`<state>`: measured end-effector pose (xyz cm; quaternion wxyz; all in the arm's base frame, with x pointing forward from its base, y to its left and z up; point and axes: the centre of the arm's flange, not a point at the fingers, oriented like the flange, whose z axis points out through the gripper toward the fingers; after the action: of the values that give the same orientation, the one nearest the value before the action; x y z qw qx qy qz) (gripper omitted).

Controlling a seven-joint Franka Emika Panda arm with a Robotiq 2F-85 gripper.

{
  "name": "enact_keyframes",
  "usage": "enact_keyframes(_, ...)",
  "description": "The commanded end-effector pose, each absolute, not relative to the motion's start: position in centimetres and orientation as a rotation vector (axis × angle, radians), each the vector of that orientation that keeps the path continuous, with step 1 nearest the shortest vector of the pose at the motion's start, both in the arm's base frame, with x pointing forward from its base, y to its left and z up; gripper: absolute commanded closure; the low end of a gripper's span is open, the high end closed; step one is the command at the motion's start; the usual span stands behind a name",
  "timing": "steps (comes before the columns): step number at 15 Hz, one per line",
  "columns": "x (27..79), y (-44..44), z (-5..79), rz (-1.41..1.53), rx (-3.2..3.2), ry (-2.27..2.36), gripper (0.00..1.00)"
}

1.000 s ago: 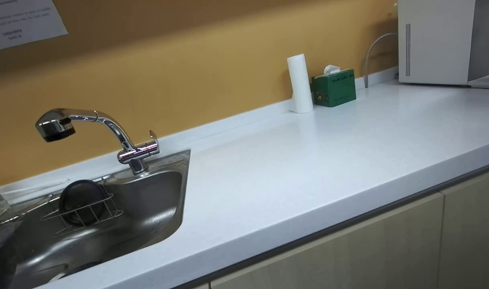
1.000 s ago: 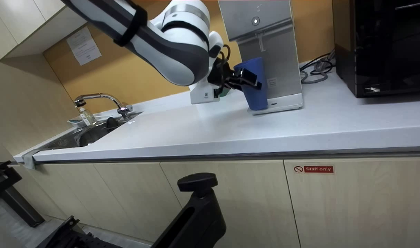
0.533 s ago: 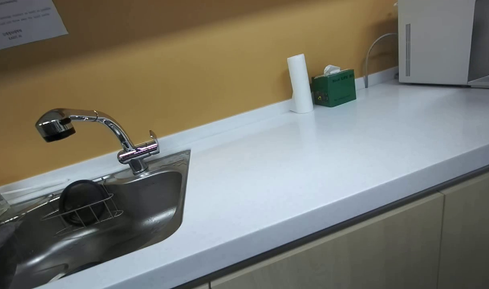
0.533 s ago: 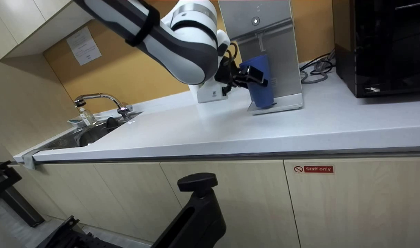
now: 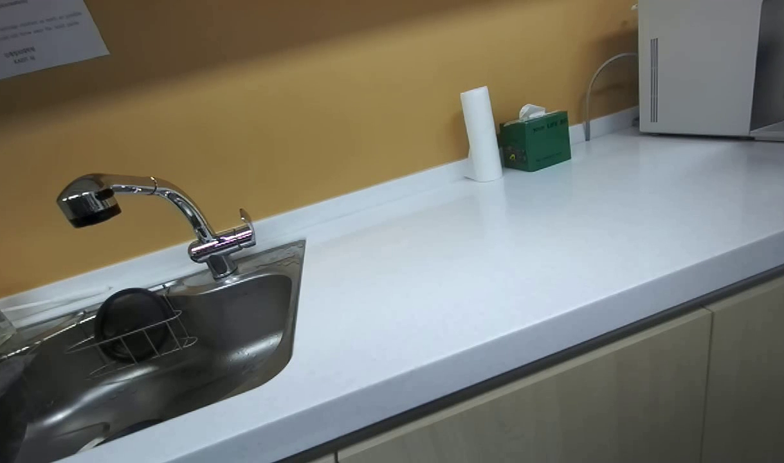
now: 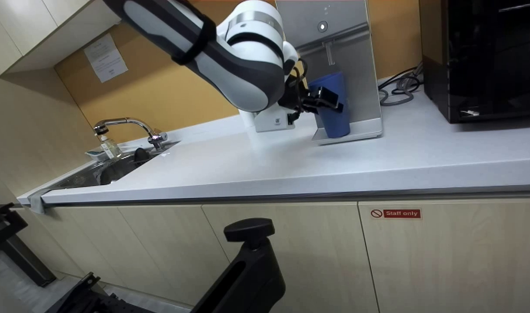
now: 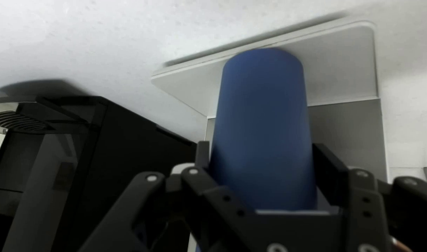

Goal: Pick up the blue cup and put it on the platform of the coffee maker

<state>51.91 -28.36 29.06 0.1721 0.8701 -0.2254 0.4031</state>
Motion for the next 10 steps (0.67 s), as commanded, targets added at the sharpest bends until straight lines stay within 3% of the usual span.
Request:
enact_keyframes(1, 52.81, -29.06, 29.15, 1.177, 2.454, -0.616, 0.38)
enact_keyframes(2, 52.89, -29.11, 29.15, 1.180, 2.454, -0.615, 0.07)
enact_keyframes(5, 53.07, -29.22, 29.21, 1.187, 2.446, -0.604, 0.00)
enact_keyframes(10, 53.01, -29.07, 29.55, 1.168, 2.454, -0.582, 0.00)
